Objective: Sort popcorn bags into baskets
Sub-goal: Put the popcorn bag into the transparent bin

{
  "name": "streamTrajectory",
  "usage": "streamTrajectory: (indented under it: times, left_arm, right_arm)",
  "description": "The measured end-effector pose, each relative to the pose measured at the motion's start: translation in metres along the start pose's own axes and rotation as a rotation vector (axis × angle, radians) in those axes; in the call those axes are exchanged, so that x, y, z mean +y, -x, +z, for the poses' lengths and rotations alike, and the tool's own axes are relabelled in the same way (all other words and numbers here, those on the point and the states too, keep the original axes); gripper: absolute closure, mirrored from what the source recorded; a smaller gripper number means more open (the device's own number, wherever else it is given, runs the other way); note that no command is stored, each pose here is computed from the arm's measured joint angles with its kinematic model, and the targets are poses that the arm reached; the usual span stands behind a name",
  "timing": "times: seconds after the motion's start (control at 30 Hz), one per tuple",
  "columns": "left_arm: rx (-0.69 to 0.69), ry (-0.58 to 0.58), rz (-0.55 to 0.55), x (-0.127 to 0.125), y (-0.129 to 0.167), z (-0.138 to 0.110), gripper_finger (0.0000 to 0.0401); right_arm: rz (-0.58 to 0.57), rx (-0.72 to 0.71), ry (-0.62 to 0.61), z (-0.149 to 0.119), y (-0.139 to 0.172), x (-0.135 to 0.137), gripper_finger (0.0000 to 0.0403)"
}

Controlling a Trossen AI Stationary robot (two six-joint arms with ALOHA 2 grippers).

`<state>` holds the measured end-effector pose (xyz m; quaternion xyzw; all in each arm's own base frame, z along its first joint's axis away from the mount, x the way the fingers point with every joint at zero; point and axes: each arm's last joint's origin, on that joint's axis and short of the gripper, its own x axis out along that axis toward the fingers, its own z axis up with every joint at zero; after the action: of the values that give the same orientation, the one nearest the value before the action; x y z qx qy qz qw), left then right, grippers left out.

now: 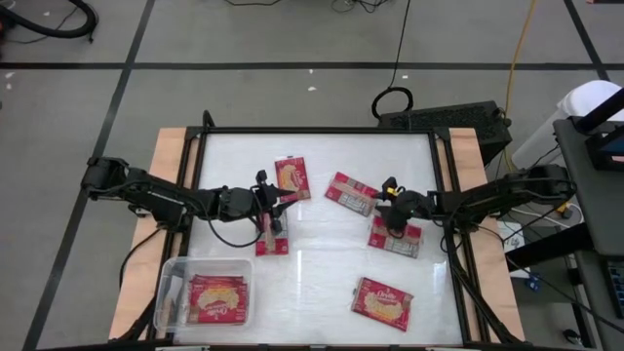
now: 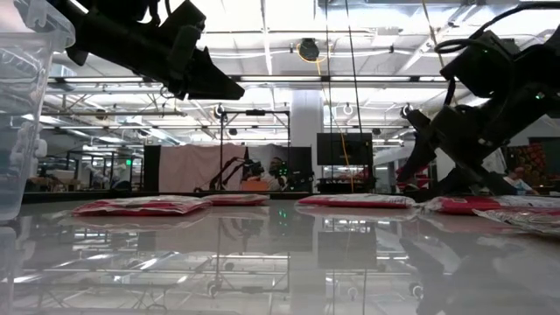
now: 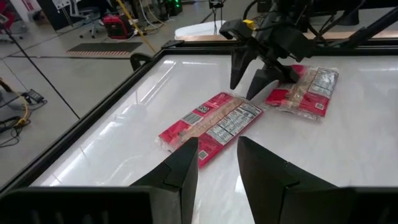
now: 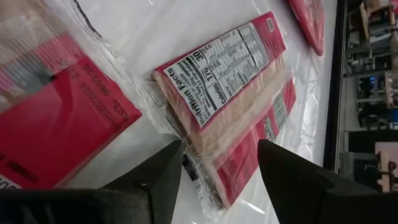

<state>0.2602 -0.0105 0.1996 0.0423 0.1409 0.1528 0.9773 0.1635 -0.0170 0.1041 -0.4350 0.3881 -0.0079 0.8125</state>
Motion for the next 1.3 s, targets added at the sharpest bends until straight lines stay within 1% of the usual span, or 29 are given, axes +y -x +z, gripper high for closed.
streamTrajectory:
  times: [0.17,0.3,0.4,0.5,0.67,0.8,0.93,1.0,1.1,1.17,1.27,1.3]
  left_arm:
    - [0.001,0.014,-0.001,0.0,0.0,0.0,0.0283]
    - [0.001,0.012,0.0,0.0,0.0,0.0,0.0283]
    - [0.003,0.013,0.004,0.001,0.0,0.0,0.0283]
    - [0.003,0.012,0.004,0.001,0.0,0.0,0.0283]
    - [0.003,0.012,0.003,0.001,0.0,0.0,0.0283]
    - [0.001,0.01,0.003,0.001,0.0,0.0,0.0283]
    - [-0.014,0.014,0.003,0.001,0.0,0.001,0.0283]
    - [-0.018,0.015,0.004,0.001,0.0,0.002,0.0283]
    - [-0.017,0.024,0.003,0.001,0.0,0.002,0.0283]
    - [-0.017,0.026,0.003,0.001,0.0,0.002,0.0283]
    - [-0.017,0.025,0.003,0.001,0.0,0.002,0.0283]
    - [-0.018,0.026,0.003,0.001,0.0,0.002,0.0283]
  right_arm:
    - [-0.003,-0.023,-0.052,0.009,0.0,-0.008,0.022]
    - [0.039,0.007,-0.019,0.017,0.001,-0.017,0.0228]
    - [0.049,0.016,-0.007,0.024,0.002,-0.026,0.0229]
    - [0.096,0.033,0.022,0.02,0.001,-0.025,0.0229]
    - [0.179,0.043,0.005,0.011,-0.002,-0.022,0.0229]
    - [0.188,0.026,0.036,0.01,-0.009,-0.021,0.0229]
    - [0.175,0.006,0.052,0.01,-0.022,-0.021,0.023]
    - [0.158,-0.001,0.052,0.01,-0.028,-0.021,0.0237]
    - [0.157,-0.007,0.035,0.011,-0.033,-0.02,0.0271]
    - [0.172,0.004,0.019,0.01,-0.036,-0.017,0.0309]
    - [0.185,0.014,-0.045,0.009,-0.038,-0.015,0.0378]
    - [0.188,0.002,-0.065,0.01,-0.038,-0.015,0.039]
